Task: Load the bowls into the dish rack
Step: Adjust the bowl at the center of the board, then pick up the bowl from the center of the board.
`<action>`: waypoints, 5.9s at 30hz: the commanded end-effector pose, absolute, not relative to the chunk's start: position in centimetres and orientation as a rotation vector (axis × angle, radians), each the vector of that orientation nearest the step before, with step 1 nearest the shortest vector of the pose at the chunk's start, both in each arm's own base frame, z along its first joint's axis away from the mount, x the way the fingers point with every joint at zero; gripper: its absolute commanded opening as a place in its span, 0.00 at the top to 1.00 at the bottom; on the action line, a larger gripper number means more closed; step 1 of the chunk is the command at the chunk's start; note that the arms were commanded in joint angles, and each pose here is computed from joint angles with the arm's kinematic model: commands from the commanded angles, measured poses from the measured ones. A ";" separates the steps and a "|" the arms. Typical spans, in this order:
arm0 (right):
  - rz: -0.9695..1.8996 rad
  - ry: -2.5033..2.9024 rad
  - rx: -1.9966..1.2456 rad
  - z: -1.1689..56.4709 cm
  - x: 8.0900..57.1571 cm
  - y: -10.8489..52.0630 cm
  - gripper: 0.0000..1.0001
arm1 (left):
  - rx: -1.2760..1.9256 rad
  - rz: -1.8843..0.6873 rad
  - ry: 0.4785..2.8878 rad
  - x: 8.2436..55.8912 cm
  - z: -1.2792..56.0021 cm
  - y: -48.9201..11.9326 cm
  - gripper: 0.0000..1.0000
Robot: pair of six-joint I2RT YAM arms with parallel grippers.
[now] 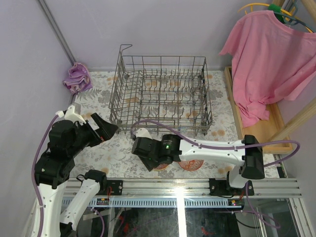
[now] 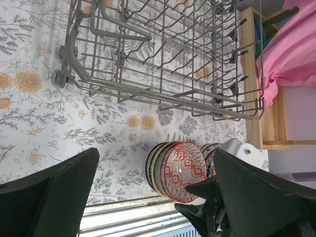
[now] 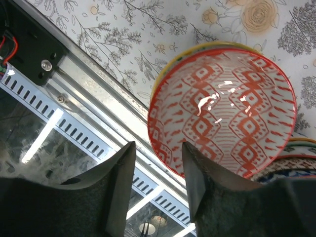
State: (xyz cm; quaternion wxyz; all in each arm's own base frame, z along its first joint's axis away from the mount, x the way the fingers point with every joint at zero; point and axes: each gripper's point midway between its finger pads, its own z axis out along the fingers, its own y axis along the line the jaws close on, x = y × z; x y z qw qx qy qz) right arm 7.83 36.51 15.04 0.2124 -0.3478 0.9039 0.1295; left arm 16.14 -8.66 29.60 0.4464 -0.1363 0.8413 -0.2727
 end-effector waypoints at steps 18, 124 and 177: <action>0.309 2.470 -0.948 14.5 8.9 39.1 0.92 | -0.299 -0.745 2.142 14.8 27.6 -9.8 0.00; 0.170 2.525 -0.886 13.7 10.0 37.7 0.63 | -0.426 -1.189 2.262 10.5 18.8 -14.3 0.15; 0.439 2.426 -0.900 19.9 9.0 39.7 1.00 | -0.363 -1.156 2.218 10.7 20.6 -14.0 0.06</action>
